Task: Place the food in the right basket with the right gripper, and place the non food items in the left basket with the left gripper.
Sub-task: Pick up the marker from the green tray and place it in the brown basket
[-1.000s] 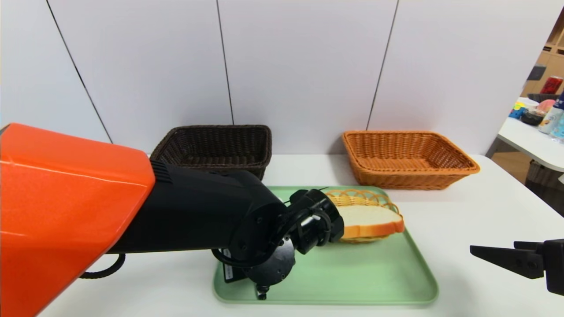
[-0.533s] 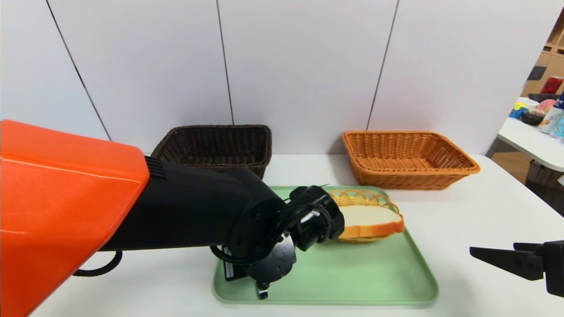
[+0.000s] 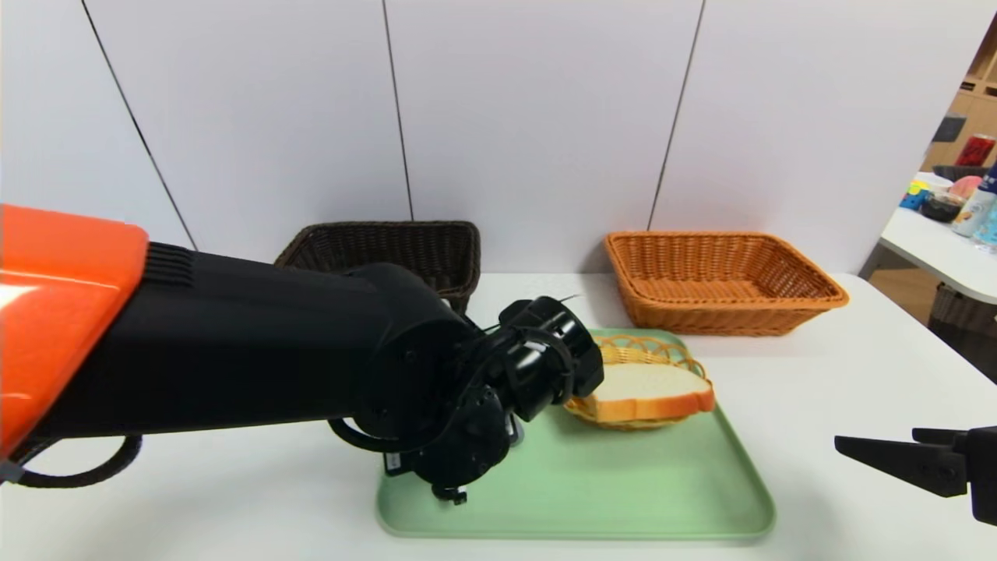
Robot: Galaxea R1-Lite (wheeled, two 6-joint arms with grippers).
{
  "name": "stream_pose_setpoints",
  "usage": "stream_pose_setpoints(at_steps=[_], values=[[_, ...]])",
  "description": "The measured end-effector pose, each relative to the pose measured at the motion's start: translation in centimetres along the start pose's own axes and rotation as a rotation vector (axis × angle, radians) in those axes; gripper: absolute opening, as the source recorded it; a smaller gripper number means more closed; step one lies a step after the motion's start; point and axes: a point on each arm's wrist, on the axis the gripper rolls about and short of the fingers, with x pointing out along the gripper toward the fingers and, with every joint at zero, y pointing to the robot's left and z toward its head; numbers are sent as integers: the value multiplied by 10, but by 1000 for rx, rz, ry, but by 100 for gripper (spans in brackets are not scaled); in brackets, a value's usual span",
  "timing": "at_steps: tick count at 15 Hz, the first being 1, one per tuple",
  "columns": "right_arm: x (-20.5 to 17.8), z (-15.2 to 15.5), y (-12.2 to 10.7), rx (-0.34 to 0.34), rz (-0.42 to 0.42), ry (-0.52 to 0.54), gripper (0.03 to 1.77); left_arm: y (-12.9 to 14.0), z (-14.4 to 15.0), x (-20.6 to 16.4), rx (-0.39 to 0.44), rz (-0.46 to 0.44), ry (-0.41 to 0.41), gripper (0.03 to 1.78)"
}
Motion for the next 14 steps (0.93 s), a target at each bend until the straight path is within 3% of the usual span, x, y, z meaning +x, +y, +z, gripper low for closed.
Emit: stream_pose_setpoints(at_steps=[4,8,14], values=[[-2,-1,0,-1,1,-7,170,15,23,-30,25,-61,-62,17],[-3,-3,0,5,1,-8,170,32,71,-48,13,-93,-150,17],[-4,-7,0,6,1,-5,170,53,133,-51,52,-66,-275,17]])
